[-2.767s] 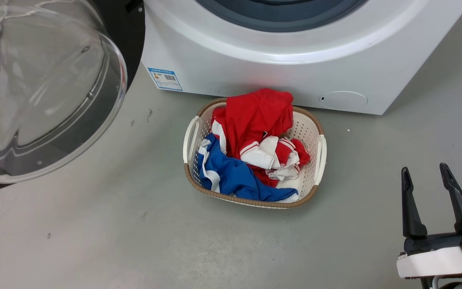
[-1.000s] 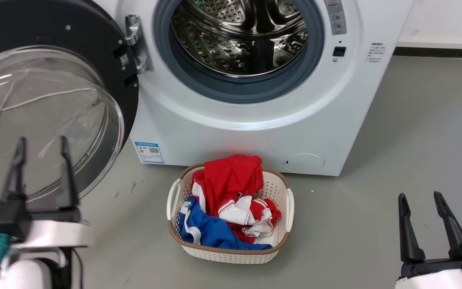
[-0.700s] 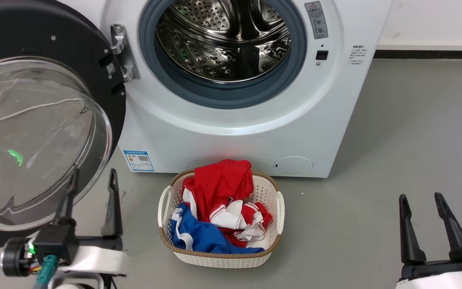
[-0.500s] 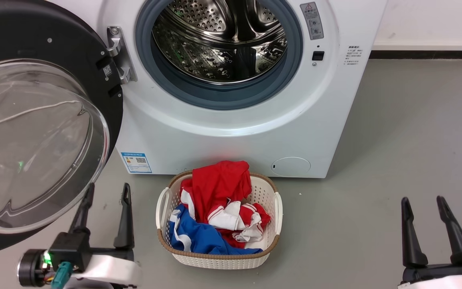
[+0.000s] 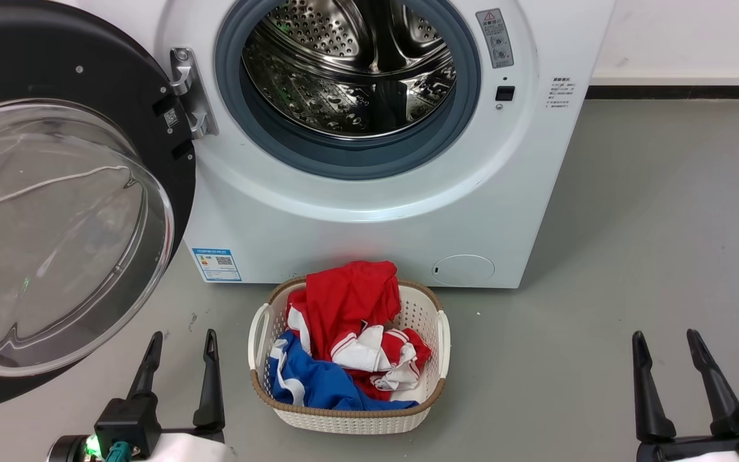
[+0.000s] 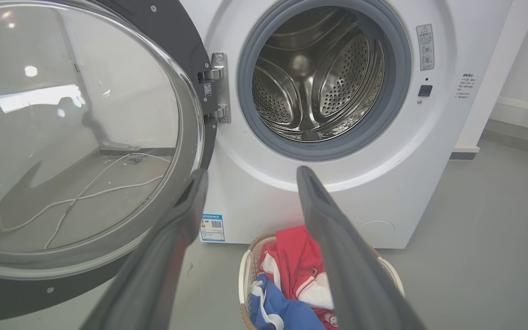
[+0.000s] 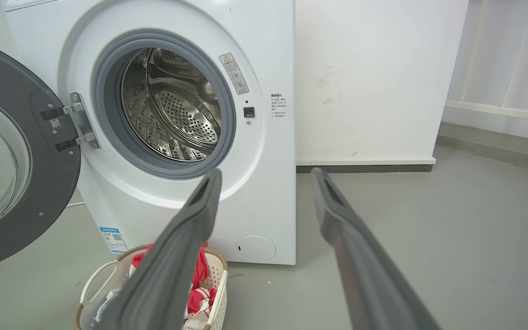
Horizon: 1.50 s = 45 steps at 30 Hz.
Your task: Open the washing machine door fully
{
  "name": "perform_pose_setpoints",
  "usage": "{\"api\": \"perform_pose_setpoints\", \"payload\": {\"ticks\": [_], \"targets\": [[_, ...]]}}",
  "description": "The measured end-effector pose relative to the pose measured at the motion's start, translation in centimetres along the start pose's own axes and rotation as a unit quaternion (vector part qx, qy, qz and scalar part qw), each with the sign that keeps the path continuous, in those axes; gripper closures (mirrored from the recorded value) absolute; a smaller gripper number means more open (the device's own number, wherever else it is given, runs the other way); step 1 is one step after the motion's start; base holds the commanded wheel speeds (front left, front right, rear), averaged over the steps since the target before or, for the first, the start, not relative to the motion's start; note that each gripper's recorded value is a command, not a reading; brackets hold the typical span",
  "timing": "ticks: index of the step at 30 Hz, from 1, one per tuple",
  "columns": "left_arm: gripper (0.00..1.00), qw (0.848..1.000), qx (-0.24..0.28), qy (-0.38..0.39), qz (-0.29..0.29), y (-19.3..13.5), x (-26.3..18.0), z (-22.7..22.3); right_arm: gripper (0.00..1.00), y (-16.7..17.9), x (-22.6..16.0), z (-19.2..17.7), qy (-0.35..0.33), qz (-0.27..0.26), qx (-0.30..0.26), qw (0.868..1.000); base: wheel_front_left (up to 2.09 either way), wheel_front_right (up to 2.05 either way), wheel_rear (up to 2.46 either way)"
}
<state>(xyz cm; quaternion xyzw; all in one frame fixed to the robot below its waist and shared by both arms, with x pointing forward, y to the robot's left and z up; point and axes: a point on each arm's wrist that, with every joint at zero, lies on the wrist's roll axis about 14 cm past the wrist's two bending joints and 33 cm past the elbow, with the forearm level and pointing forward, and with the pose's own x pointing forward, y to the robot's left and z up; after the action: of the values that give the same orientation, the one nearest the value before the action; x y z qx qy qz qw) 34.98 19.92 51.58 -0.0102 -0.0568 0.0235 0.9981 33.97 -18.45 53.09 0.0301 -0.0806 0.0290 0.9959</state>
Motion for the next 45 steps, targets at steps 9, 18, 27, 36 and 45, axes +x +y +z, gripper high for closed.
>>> {"api": "perform_pose_setpoints", "payload": {"ticks": [9, 18, 27, 36, 45], "targets": [[0.0, 1.0, 0.0, 0.007, 0.007, 0.0, -0.6, -0.4, 0.0, 0.3, -0.4, -0.6, 0.011, 0.003, 0.003, 1.0, 0.0, 0.0, 0.0], [0.0, 1.0, 0.0, 0.011, 0.014, 0.2, -0.9, -0.6, 0.0, 0.2, -0.5, -0.7, 0.012, 0.003, 0.004, 1.0, 0.0, 0.0, 0.0], [1.0, 0.997, -0.022, 0.063, 0.026, 0.5, -2.1, -3.4, 1.0, 0.0, -1.3, -2.7, 0.047, -0.007, 0.031, 0.998, 0.0, 0.0, 0.0], [1.0, 0.99, -0.112, 0.079, 0.046, 1.0, -1.7, -3.9, 1.0, -0.4, -0.9, -3.2, 0.053, -0.03, 0.121, 0.991, 0.0, 0.0, 0.0], [1.0, 0.976, -0.194, 0.085, 0.057, 1.2, -1.2, -4.0, 1.0, -0.9, -0.3, -3.4, 0.056, -0.047, 0.199, 0.977, 0.0, 0.0, 0.0]]}}
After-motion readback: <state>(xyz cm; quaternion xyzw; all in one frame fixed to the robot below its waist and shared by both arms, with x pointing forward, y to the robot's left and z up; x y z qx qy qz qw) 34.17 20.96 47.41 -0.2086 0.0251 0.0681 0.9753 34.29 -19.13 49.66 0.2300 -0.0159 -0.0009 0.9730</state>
